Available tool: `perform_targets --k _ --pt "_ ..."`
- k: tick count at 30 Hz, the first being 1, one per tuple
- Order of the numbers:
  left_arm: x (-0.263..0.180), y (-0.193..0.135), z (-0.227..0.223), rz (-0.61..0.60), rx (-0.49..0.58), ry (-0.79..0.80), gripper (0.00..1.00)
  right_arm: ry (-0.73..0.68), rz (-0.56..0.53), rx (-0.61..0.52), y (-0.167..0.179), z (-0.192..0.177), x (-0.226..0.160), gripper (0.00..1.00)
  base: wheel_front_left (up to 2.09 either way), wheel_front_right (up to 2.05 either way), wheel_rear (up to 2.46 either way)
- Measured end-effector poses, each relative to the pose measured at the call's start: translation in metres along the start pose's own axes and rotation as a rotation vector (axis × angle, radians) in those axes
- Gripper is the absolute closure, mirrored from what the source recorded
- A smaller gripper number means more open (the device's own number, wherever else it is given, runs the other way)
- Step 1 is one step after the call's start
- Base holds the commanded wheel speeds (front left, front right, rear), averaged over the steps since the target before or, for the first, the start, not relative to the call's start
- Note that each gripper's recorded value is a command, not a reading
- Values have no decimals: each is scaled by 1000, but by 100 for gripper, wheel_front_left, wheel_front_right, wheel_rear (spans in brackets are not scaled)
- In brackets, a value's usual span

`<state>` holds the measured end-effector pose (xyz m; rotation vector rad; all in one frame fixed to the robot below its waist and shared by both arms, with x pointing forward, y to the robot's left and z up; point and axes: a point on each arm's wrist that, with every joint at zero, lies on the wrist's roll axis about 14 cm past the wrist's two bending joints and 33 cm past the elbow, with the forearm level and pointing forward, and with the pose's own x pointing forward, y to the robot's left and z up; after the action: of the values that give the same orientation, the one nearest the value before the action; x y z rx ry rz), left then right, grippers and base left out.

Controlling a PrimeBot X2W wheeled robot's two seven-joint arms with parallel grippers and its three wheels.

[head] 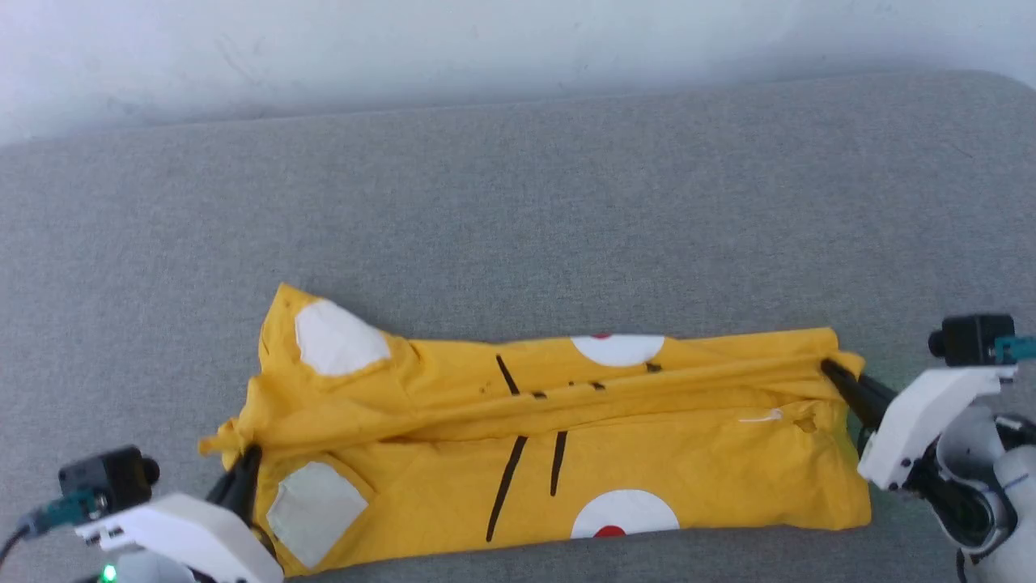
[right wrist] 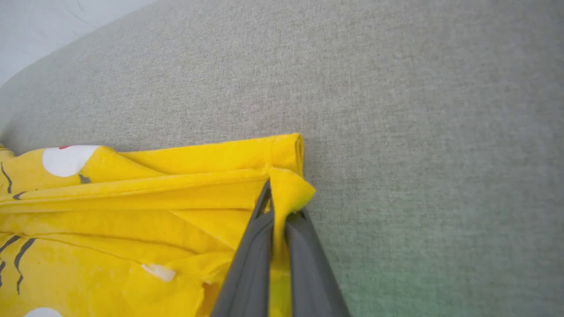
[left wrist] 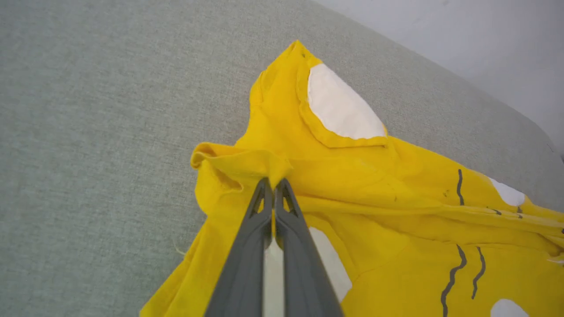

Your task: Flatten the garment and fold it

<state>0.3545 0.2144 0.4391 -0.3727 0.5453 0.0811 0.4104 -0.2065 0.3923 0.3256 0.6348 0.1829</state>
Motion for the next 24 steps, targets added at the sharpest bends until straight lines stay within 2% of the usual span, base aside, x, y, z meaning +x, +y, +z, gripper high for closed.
perform_targets --k 2,3,4,5,6,8,9,13,17,21,24 --pt "-6 3 -13 15 -26 32 100 0 -15 26 -4 -9 -6 75 0 0 0" --pt "-8 4 -19 19 -39 48 100 0 -23 38 -6 -14 -9 55 0 0 0" --pt "-10 4 -25 23 -52 61 100 3 -30 48 -7 -19 -12 24 0 0 0" --pt "-11 5 -29 26 -63 66 100 1 -34 60 -8 -23 -14 5 0 0 0" --pt "-12 5 -31 30 -78 62 100 0 -37 70 -8 -26 -17 0 0 0 0" --pt "-13 7 -40 35 -89 84 27 -4 -39 85 -8 -31 -21 0 0 0 0" --pt "-14 8 -43 39 -91 88 0 -12 -37 90 -7 -32 -23 0 0 0 0" --pt "-16 10 -44 38 -98 59 0 -36 -32 92 -5 -37 -36 0 0 0 0" --pt "-20 4 -26 15 -116 -59 0 -60 -21 76 -1 -36 -53 0 0 0 0" --pt "-23 -4 -4 -32 -76 -191 0 -118 -17 41 -1 -11 -68 0 0 0 0" --pt "-23 -15 19 -82 -4 -314 0 -146 -37 24 -7 8 -74 0 0 0 0"
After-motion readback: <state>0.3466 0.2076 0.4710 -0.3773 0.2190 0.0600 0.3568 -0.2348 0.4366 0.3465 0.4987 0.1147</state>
